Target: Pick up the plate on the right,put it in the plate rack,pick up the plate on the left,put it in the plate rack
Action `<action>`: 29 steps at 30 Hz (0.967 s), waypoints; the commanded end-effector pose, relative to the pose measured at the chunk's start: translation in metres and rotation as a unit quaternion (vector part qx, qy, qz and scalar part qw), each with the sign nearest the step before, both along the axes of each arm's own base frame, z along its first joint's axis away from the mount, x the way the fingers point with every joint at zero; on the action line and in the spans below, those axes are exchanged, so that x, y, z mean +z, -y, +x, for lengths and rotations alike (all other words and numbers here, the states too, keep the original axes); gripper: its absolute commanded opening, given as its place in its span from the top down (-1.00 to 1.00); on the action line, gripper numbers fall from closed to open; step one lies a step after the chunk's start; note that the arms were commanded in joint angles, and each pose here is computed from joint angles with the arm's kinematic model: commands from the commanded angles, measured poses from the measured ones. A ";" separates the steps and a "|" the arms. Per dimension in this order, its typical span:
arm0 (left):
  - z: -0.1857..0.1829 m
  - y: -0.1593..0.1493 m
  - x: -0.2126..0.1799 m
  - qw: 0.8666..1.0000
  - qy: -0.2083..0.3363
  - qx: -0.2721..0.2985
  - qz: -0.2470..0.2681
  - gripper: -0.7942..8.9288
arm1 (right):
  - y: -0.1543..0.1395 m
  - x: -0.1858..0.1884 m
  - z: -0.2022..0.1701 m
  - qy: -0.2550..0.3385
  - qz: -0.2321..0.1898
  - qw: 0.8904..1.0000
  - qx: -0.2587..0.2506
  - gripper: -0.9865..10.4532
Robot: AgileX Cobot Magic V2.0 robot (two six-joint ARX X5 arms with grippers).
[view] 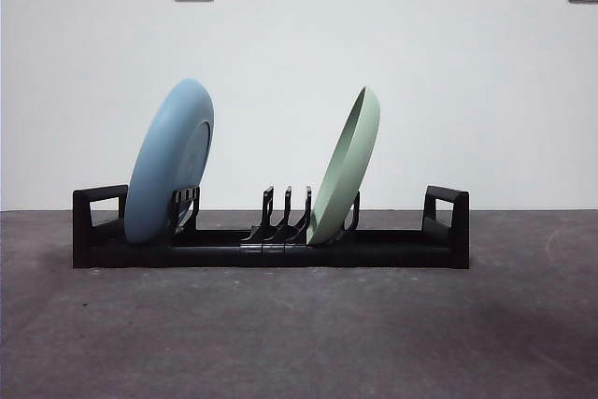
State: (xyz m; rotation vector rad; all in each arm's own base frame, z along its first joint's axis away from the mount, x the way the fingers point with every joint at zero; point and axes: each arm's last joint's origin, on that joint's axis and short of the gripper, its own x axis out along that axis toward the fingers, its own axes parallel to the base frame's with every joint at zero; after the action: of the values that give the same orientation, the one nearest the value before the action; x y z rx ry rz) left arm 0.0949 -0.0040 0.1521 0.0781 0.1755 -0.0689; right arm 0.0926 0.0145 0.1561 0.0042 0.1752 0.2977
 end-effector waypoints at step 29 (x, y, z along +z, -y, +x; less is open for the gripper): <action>0.001 0.000 -0.005 1.000 -0.004 0.003 -0.003 0.84 | 0.000 -0.006 0.001 -0.007 0.017 1.000 -0.005 0.82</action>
State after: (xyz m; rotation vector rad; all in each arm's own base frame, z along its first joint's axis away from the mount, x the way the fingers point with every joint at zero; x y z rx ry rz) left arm 0.0950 -0.0040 0.1522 0.0781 0.1751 -0.0689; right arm 0.0932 0.0145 0.1550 0.0321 0.1714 0.2949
